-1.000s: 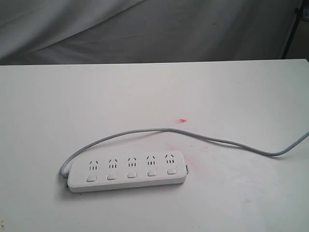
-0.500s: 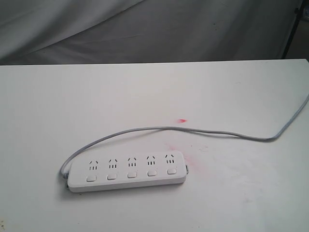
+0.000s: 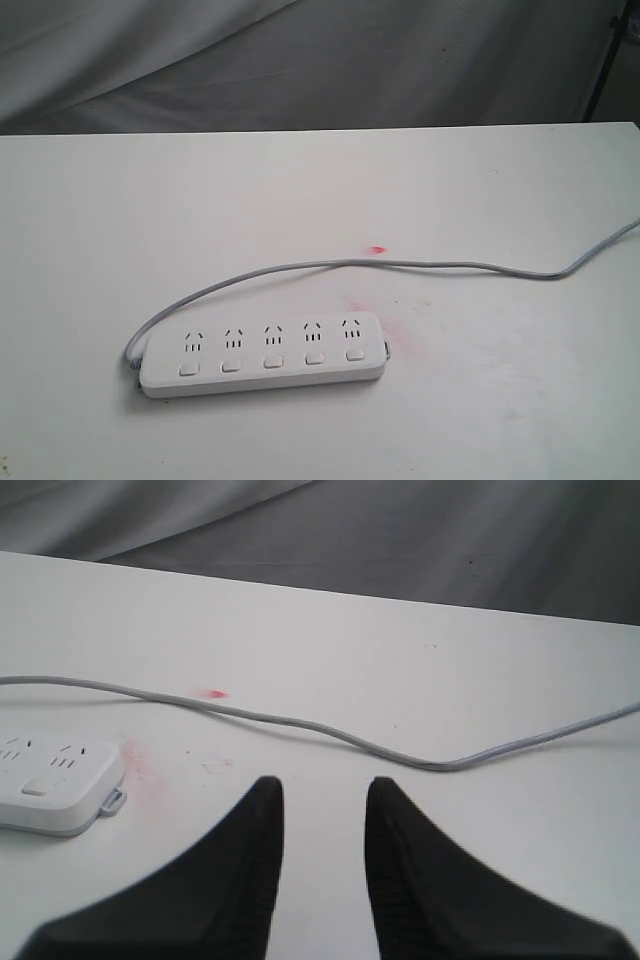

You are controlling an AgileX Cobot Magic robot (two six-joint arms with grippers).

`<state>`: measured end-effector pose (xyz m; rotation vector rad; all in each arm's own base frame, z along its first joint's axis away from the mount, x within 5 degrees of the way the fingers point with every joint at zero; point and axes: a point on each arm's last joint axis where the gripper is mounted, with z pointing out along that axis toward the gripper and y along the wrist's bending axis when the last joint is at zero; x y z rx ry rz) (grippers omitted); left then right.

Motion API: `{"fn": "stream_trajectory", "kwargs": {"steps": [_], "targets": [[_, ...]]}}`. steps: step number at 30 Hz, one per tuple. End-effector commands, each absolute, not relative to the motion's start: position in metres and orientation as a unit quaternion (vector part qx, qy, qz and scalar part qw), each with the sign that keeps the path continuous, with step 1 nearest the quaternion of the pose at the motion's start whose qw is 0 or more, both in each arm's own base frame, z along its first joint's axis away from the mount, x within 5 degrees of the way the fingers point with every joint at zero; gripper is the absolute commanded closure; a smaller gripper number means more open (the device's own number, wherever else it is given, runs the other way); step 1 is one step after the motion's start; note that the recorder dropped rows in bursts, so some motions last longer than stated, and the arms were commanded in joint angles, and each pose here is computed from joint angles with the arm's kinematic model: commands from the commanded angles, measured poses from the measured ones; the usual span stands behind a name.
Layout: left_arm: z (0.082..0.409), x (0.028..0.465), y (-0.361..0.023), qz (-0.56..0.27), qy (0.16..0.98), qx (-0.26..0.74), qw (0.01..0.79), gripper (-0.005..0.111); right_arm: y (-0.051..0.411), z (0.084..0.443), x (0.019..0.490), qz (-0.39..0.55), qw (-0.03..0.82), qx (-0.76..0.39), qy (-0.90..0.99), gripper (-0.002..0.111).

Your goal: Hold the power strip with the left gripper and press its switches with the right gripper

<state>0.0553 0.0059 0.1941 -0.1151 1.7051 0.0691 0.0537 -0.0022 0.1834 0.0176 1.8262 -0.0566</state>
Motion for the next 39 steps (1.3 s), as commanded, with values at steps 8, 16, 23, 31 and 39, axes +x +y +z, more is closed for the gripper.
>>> {"fn": "stream_trajectory", "kwargs": {"steps": [8, 16, 23, 31, 39], "targets": [[0.267, 0.048, 0.004, 0.063, 0.708, -0.015, 0.703, 0.107, -0.003, 0.183, 0.054, -0.026, 0.612, 0.011, 0.79, 0.081], [0.314, 0.086, 0.009, 0.091, 0.743, 0.018, 0.663, 0.107, -0.003, 0.183, 0.054, -0.026, 0.612, 0.011, 0.79, 0.081], [0.339, 0.131, 0.015, 0.108, 0.773, 0.048, 0.623, 0.107, -0.003, 0.183, 0.054, -0.026, 0.612, 0.011, 0.79, 0.081], [0.321, 0.187, 0.015, 0.09, 0.813, 0.126, 0.562, 0.107, -0.003, 0.183, 0.054, -0.026, 0.612, 0.011, 0.79, 0.081], [0.282, 0.215, 0.058, -0.004, 0.831, 0.169, 0.53, 0.107, -0.003, 0.183, 0.054, -0.026, 0.612, 0.011, 0.79, 0.081]]}}
